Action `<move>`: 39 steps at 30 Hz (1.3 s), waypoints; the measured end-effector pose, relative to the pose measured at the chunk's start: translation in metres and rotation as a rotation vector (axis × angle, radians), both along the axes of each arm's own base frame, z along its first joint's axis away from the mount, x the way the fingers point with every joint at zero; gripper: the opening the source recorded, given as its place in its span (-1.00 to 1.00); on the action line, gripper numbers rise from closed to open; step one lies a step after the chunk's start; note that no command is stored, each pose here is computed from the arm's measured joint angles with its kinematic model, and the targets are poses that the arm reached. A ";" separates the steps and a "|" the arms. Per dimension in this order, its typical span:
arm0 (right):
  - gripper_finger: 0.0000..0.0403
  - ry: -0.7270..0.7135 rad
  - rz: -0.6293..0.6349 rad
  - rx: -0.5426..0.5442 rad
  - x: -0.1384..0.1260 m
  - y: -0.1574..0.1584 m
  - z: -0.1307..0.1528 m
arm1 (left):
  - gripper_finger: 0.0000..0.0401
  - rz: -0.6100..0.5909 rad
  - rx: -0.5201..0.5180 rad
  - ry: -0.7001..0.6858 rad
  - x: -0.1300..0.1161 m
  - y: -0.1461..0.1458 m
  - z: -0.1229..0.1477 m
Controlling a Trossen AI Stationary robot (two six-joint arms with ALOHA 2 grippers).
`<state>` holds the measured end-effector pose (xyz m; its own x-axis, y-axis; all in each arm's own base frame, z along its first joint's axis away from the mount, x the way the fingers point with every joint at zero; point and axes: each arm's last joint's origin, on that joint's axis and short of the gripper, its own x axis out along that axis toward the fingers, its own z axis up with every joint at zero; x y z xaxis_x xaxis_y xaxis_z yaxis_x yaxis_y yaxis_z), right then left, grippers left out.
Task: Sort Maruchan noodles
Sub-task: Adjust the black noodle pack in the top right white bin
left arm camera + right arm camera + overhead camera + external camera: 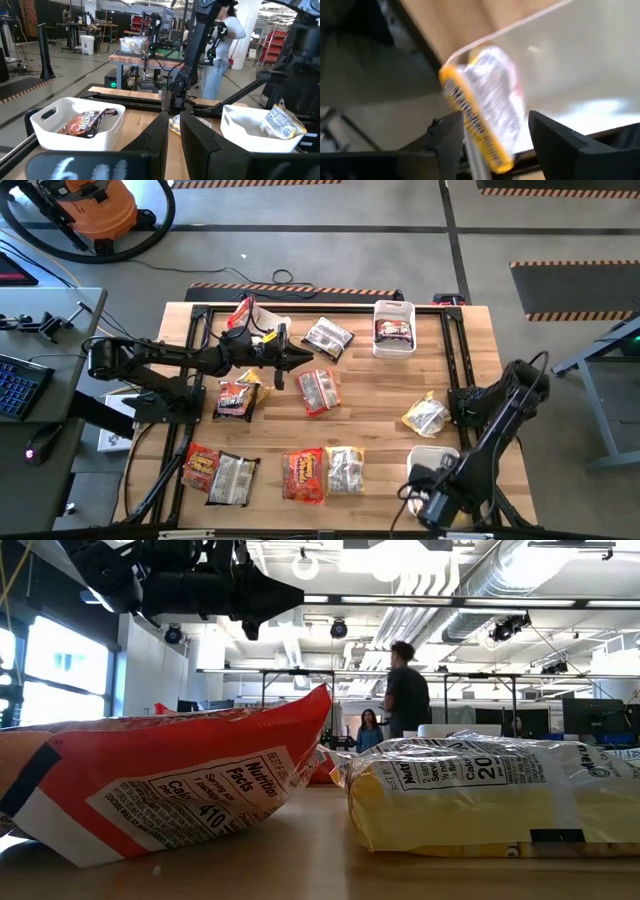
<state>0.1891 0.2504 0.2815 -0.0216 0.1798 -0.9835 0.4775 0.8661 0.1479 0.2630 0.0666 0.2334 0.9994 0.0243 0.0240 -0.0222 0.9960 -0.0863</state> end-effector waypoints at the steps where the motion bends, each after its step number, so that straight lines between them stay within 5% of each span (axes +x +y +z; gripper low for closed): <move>1: -0.08 -0.023 -0.011 -0.020 0.001 -0.005 0.003 | -0.81 0.000 0.000 0.003 0.000 0.000 0.000; 6: -0.47 -0.139 0.005 -0.152 0.011 -0.032 0.011 | -0.81 0.000 0.026 0.032 0.000 0.000 -0.003; 11: -0.94 -0.289 0.088 -0.221 0.030 -0.059 -0.019 | -0.85 -0.028 0.046 0.051 0.000 -0.001 -0.005; 17: -0.97 -0.640 0.112 -0.206 0.054 -0.108 -0.079 | -0.99 -0.085 0.055 0.102 -0.001 -0.003 -0.012; 23: -0.98 -0.912 0.102 -0.339 0.061 -0.174 -0.103 | -0.99 -0.039 0.060 0.194 -0.001 -0.005 -0.021; 28: -0.99 -0.844 0.055 -0.471 0.053 -0.235 -0.085 | -0.99 0.045 0.042 0.242 -0.002 -0.002 -0.025; 33: -0.98 -0.599 -0.015 -0.558 0.036 -0.306 -0.052 | -0.99 0.092 0.033 0.271 0.000 0.005 -0.034; 39: -0.82 -0.414 0.016 -0.555 0.024 -0.370 -0.025 | -0.99 0.151 -0.001 0.298 0.007 0.023 -0.054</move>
